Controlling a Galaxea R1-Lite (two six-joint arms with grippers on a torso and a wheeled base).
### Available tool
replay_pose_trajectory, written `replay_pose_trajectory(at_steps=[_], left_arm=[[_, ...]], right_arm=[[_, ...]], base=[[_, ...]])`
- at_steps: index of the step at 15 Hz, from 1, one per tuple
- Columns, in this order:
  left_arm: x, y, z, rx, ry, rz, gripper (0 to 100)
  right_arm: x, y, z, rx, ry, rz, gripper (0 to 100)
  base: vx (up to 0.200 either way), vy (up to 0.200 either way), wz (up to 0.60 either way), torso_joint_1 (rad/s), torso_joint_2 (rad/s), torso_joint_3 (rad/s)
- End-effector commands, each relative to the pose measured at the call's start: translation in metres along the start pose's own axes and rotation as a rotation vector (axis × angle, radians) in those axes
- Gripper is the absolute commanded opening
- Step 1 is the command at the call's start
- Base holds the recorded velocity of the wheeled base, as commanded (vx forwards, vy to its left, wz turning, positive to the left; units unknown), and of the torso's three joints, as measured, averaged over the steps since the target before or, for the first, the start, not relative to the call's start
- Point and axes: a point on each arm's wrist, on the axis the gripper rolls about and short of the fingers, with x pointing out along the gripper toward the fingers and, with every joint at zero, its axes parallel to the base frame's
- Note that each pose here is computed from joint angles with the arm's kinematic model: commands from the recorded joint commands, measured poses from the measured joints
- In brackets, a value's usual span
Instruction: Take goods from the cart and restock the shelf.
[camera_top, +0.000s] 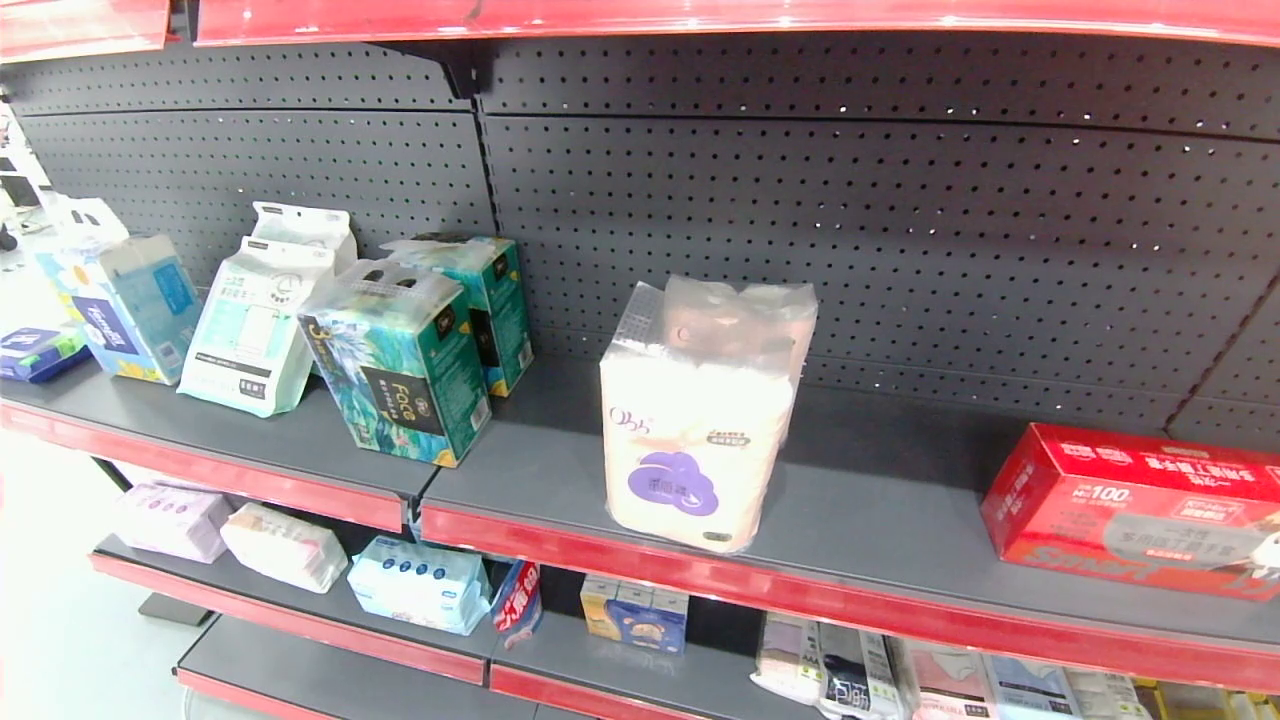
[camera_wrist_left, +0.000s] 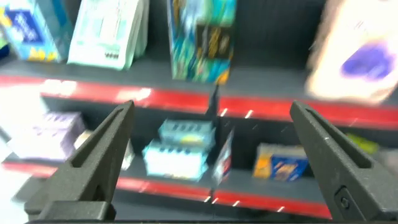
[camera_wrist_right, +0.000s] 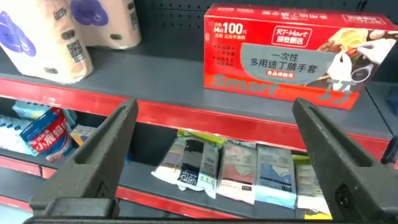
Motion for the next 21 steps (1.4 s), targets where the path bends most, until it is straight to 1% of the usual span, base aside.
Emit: replay_pose_trajectory(at_steps=[1,3,4,6,7,8,11,13,16,21], left_arm=[[0.015,0.001,0.047,-0.019,0.026,-0.066,100],[0.02,0.001,0.046,-0.022,0.057,-0.061,100],[0.027,0.001,0.046,-0.031,0.102,-0.062,100],[0.037,0.001,0.041,-0.042,0.168,-0.064,100],[0.044,0.001,0.035,-0.044,0.221,-0.066,100],[0.049,0.001,0.034,-0.049,0.252,-0.08,100],[0.071,0.0,0.038,-0.079,0.319,-0.14,100],[0.091,-0.001,0.044,-0.09,0.326,-0.188,100],[0.109,-0.001,0.044,-0.088,0.343,-0.197,100],[0.116,-0.001,0.041,-0.089,0.366,-0.198,100]], right_arm=[[0.0,0.0,0.0,0.002,0.0,0.001,100],[0.0,0.0,0.0,0.002,0.0,0.001,100],[0.0,0.0,0.0,0.004,0.0,0.001,100],[0.0,0.0,0.0,-0.001,0.0,0.001,100],[0.0,0.0,0.0,-0.001,0.0,0.001,100],[0.0,0.0,0.0,-0.001,0.0,0.001,100],[0.0,0.0,0.0,0.004,0.0,0.002,100],[0.0,0.0,0.0,0.002,0.0,0.002,100],[0.0,0.0,0.0,0.002,0.0,0.002,100],[0.0,0.0,0.0,0.001,0.0,0.007,100]], base=[[0.0,0.0,0.0,0.0,0.0,0.0],[0.0,0.0,0.0,0.0,0.0,0.0],[0.0,0.0,0.0,0.0,0.0,0.0],[0.0,0.0,0.0,0.0,0.0,0.0],[0.0,0.0,0.0,0.0,0.0,0.0],[0.0,0.0,0.0,0.0,0.0,0.0],[0.0,0.0,0.0,0.0,0.0,0.0],[0.0,0.0,0.0,0.0,0.0,0.0],[0.0,0.0,0.0,0.0,0.0,0.0],[0.0,0.0,-0.6,0.003,0.0,-0.001]])
